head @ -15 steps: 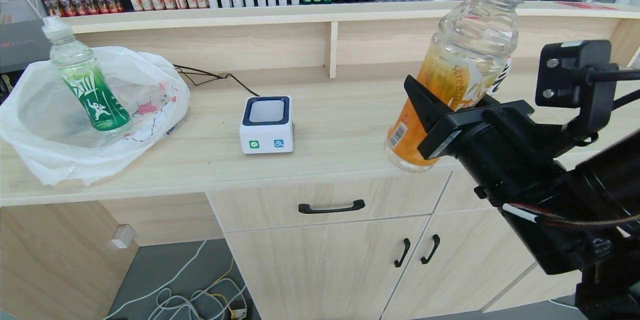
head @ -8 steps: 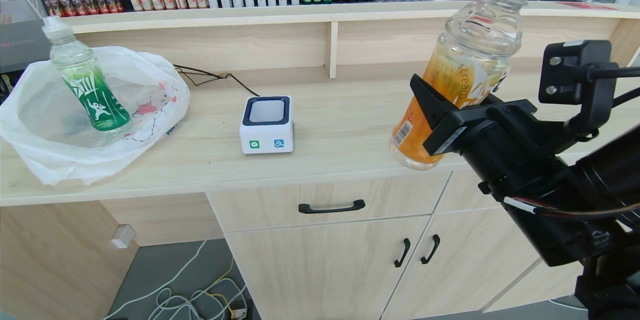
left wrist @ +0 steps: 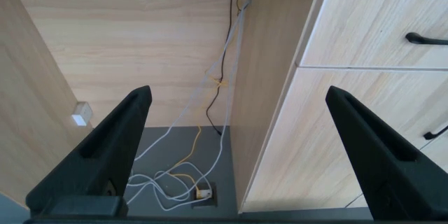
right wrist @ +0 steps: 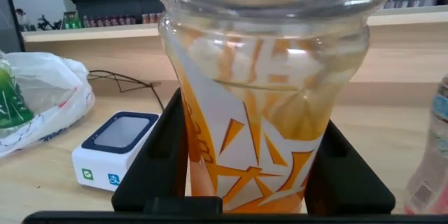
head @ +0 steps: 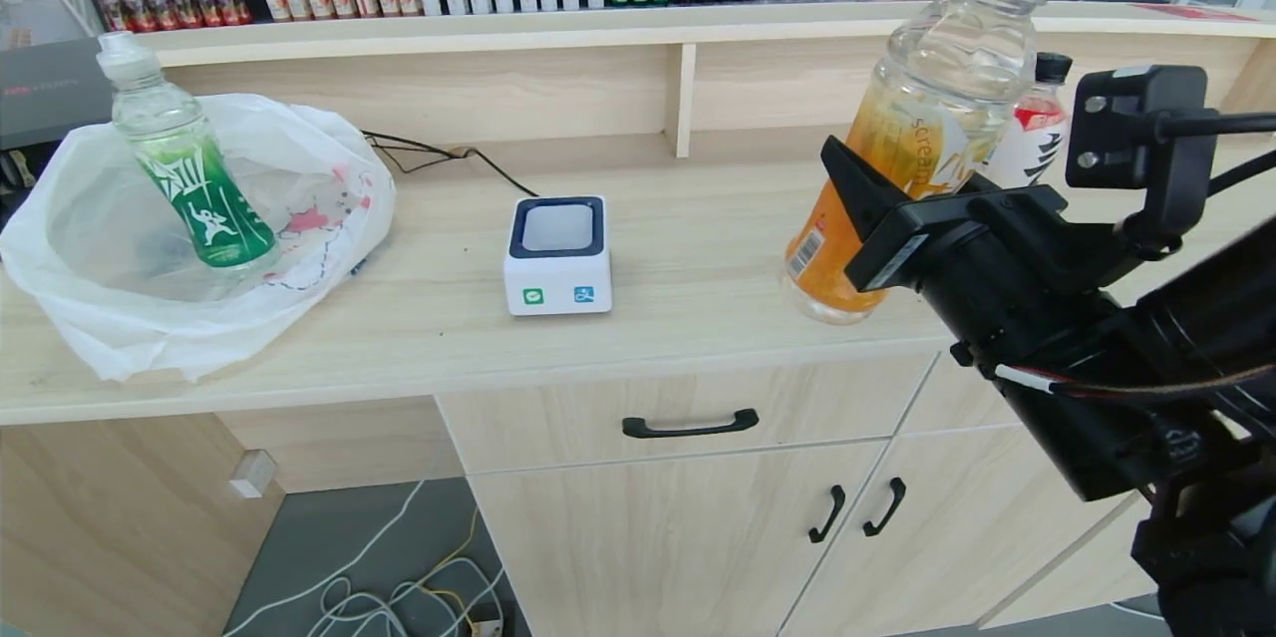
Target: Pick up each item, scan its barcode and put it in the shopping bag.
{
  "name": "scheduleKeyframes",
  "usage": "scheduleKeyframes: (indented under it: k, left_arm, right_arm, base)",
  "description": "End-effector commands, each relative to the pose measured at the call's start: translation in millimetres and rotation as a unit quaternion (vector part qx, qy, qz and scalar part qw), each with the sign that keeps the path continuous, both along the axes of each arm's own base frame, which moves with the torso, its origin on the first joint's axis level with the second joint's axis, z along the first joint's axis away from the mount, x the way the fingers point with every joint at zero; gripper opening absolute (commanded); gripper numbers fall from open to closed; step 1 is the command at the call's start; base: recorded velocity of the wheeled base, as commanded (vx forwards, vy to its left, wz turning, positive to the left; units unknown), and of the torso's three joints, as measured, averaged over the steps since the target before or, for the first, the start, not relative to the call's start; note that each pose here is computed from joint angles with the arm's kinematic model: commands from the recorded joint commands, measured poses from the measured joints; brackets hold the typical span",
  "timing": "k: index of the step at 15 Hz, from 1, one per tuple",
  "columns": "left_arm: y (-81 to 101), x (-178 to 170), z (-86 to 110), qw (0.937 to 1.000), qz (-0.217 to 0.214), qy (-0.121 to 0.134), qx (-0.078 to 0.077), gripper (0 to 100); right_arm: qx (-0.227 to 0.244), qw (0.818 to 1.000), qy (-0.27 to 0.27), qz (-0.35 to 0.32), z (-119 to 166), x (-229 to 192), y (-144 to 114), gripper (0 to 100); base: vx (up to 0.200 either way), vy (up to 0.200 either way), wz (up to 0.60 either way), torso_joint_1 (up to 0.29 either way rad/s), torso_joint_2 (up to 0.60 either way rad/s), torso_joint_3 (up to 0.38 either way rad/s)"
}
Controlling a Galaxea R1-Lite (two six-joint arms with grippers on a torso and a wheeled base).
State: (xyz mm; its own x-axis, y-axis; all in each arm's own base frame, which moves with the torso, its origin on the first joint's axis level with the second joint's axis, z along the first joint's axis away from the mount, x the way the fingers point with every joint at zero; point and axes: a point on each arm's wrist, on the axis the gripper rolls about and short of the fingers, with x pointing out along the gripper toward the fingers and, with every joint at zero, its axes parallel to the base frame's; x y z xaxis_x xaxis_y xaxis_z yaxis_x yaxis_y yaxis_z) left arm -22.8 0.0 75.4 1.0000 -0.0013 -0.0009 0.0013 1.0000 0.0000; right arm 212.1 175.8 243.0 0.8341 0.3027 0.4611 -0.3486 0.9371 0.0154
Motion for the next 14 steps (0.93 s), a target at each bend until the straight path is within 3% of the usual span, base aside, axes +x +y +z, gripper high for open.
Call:
scheduleKeyframes:
  k: [1,10,14]
  left_arm:
    - [0.0,0.0,0.0,1.0000,0.000,0.000,0.000,100]
    - [0.0,0.0,0.0,1.0000,0.000,0.000,0.000,100]
    - [0.0,0.0,0.0,1.0000,0.000,0.000,0.000,100]
  right_arm:
    - [0.001,1.000,-0.003,0.000,0.7,0.8,0.7,0]
    - [0.009,1.000,-0.015,0.013,-2.7,-2.6,4.7,0]
    - [0.009,1.000,-0.017,0.015,-2.8,-0.3,7.5,0]
  base:
    - [0.000,0.200,0.00,0.007,0.00,-0.002]
    - [0.000,0.200,0.00,0.000,0.00,0.003]
    - [0.000,0.000,0.00,0.000,0.00,0.000]
